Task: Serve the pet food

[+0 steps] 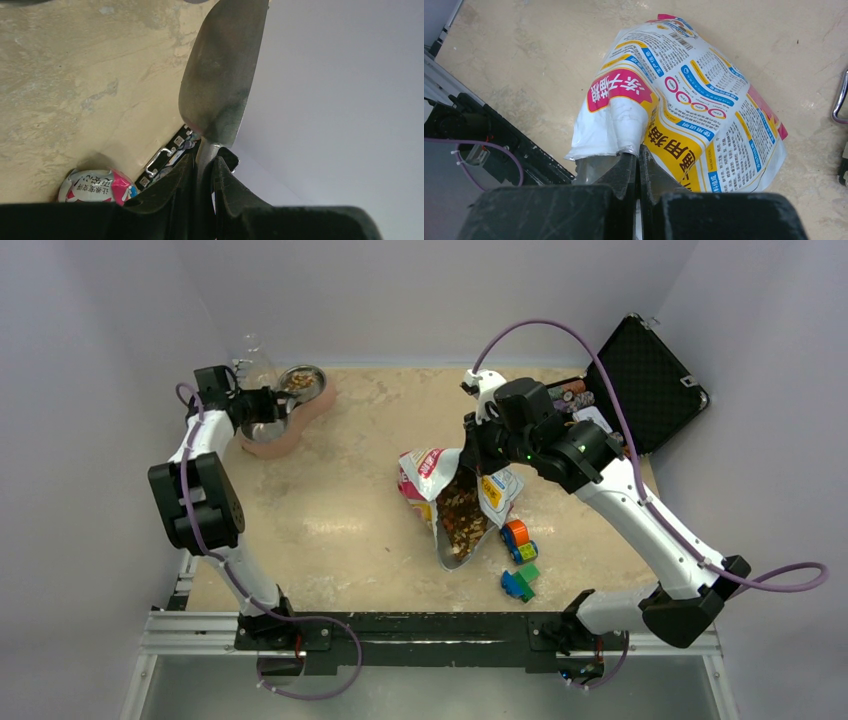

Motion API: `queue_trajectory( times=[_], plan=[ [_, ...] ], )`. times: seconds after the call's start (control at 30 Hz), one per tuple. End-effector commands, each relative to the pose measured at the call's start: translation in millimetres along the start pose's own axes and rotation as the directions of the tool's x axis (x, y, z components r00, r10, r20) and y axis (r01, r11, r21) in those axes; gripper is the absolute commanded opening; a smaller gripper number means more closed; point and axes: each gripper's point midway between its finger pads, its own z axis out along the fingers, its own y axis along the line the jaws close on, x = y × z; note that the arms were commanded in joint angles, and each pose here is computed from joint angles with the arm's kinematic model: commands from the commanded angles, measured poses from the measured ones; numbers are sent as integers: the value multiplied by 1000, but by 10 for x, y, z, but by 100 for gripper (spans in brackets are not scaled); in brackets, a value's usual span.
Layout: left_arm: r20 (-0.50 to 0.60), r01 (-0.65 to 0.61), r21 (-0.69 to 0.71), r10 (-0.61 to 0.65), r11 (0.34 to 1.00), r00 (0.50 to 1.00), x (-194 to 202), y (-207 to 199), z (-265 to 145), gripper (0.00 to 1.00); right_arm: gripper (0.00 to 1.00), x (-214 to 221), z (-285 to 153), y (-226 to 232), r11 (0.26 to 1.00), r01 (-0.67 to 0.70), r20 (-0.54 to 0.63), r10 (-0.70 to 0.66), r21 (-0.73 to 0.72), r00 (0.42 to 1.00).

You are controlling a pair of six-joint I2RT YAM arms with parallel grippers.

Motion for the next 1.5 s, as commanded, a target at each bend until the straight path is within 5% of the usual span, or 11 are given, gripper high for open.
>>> queue_trajectory(
  times=[0.0,0.8,1.47],
  plan=[
    [12,26,33,-26,999,1000,-53,-249,-39,0,0,-573,-145,124,999,17,209,-9,-37,978],
    [29,254,-130,-252,958,967,-92,-383,233,0,0,-622,-130,90,1000,11,218,-6,-25,976],
    [134,573,-242,-558,783,819,-103,-361,303,0,0,-634,-168,83,1000,7,225,-1,-25,974]
  ],
)
